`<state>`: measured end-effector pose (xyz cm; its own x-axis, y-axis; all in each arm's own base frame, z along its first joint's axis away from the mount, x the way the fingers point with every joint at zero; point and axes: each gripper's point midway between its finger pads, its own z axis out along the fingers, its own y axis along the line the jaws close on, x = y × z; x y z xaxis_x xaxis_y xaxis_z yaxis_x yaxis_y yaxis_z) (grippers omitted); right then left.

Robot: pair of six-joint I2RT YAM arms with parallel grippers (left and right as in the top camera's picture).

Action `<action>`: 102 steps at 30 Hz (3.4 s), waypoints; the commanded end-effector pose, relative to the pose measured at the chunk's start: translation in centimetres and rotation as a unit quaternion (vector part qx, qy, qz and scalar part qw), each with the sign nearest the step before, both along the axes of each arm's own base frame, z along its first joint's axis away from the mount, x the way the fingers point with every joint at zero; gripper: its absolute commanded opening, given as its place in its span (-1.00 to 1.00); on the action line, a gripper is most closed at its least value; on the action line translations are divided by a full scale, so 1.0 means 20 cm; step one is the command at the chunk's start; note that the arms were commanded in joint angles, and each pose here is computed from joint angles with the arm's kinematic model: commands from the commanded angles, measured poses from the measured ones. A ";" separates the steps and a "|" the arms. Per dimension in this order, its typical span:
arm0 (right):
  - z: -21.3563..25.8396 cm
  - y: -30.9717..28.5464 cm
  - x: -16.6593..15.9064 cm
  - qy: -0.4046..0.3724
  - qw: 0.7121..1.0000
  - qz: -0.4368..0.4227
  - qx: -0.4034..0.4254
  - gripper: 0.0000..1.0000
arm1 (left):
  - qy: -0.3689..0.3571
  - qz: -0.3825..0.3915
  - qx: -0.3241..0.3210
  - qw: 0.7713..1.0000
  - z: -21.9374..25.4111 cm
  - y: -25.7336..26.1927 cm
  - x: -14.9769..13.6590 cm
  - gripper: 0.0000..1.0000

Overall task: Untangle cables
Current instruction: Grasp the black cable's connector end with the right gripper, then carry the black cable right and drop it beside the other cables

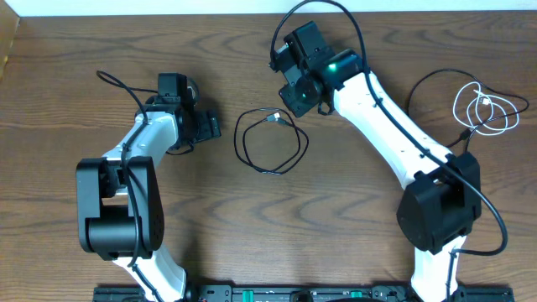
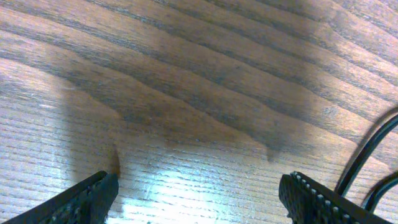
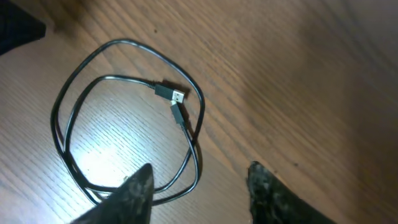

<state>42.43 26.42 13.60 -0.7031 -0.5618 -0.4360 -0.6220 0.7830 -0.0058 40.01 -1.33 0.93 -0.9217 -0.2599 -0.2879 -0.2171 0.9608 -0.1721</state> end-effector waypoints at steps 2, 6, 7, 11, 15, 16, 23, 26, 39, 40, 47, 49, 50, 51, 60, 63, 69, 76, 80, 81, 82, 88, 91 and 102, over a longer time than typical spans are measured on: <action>-0.16 0.01 -0.01 0.030 0.999 0.012 -0.019 0.03 | -0.010 0.007 0.001 1.000 0.04 0.00 0.01 0.75; -0.27 0.02 -0.03 0.053 0.998 0.019 -0.034 0.40 | -0.010 0.007 0.001 1.000 0.04 0.00 0.01 0.75; -0.29 0.02 -0.03 0.056 0.998 0.018 -0.036 0.38 | -0.010 0.007 0.001 1.000 0.04 0.00 0.01 0.75; -0.37 0.01 -0.04 0.069 0.996 0.025 -0.047 -0.07 | -0.010 0.007 0.001 1.000 0.04 0.00 0.01 0.75; -0.47 0.01 -0.05 0.083 0.994 0.036 -0.060 -0.18 | -0.010 0.007 0.001 1.000 0.04 0.00 0.01 0.75; -0.49 0.01 -0.05 0.086 0.994 0.037 -0.061 -0.18 | -0.010 0.007 0.001 1.000 0.04 0.01 0.01 0.75; -0.69 -0.01 -0.09 0.124 0.988 0.037 -0.082 -0.20 | -0.010 0.007 0.001 1.000 0.04 0.00 0.01 0.75; -0.75 -0.02 -0.10 0.135 0.986 0.037 -0.088 -0.33 | -0.010 0.007 0.001 1.000 0.04 0.01 0.01 0.75; -0.37 -0.08 -0.01 0.052 0.995 -0.010 -0.089 -0.99 | -0.010 0.007 0.001 1.000 0.04 0.01 0.01 0.75; -0.30 -0.10 0.01 0.037 0.995 -0.021 -0.092 -0.99 | -0.010 0.007 0.001 1.000 0.04 0.00 0.01 0.76; 0.03 -0.24 -0.03 -0.007 0.994 -0.053 -0.100 -0.98 | -0.010 0.007 0.001 1.000 0.04 0.01 0.01 0.76; 0.10 -0.30 -0.04 -0.020 0.992 -0.064 -0.110 -0.98 | -0.010 0.007 0.001 1.000 0.04 0.01 0.01 0.75; 0.14 -0.33 -0.03 -0.029 0.990 -0.077 -0.117 -0.98 | -0.010 0.007 0.001 1.000 0.04 0.00 0.01 0.75; 0.17 -0.37 -0.03 -0.038 0.988 -0.088 -0.123 -0.98 | -0.010 0.007 0.001 1.000 0.04 0.01 0.01 0.76; 0.44 -0.77 0.04 -0.117 0.952 -0.206 -0.192 -0.98 | -0.010 0.007 0.001 1.000 0.04 0.00 0.01 0.76; 0.50 -0.93 0.05 -0.133 0.934 -0.251 -0.217 -0.99 | -0.010 0.007 0.001 1.000 0.04 0.00 0.01 0.76; 0.63 -1.38 0.05 -0.175 0.851 -0.397 -0.295 -0.98 | -0.010 0.007 0.001 1.000 0.04 0.01 0.01 0.76; 0.52 -1.61 0.04 -0.114 0.842 -0.489 -0.198 -0.98 | -0.010 0.007 0.001 1.000 0.04 0.00 0.01 0.76; 0.42 -1.59 0.05 -0.053 0.869 -0.482 -0.099 -0.98 | -0.010 0.007 0.001 1.000 0.04 0.01 0.01 0.76; 0.41 -1.58 0.05 -0.042 0.872 -0.481 -0.079 -0.98 | -0.010 0.007 0.001 1.000 0.04 0.00 0.01 0.76; 0.40 -1.57 0.05 -0.031 0.876 -0.478 -0.057 -0.98 | -0.010 0.007 0.001 1.000 0.04 0.00 0.01 0.76; 0.36 -1.50 0.05 0.013 0.892 -0.451 0.021 -0.20 | -0.010 0.007 0.001 1.000 0.04 0.00 0.01 0.76; 0.35 -1.52 0.04 0.015 0.890 -0.455 0.014 0.61 | -0.010 0.007 0.001 1.000 0.04 0.00 0.01 0.76; 0.30 -1.41 0.00 0.060 0.898 -0.433 0.050 0.99 | -0.027 -0.058 -0.059 0.996 0.07 -0.13 0.03 0.86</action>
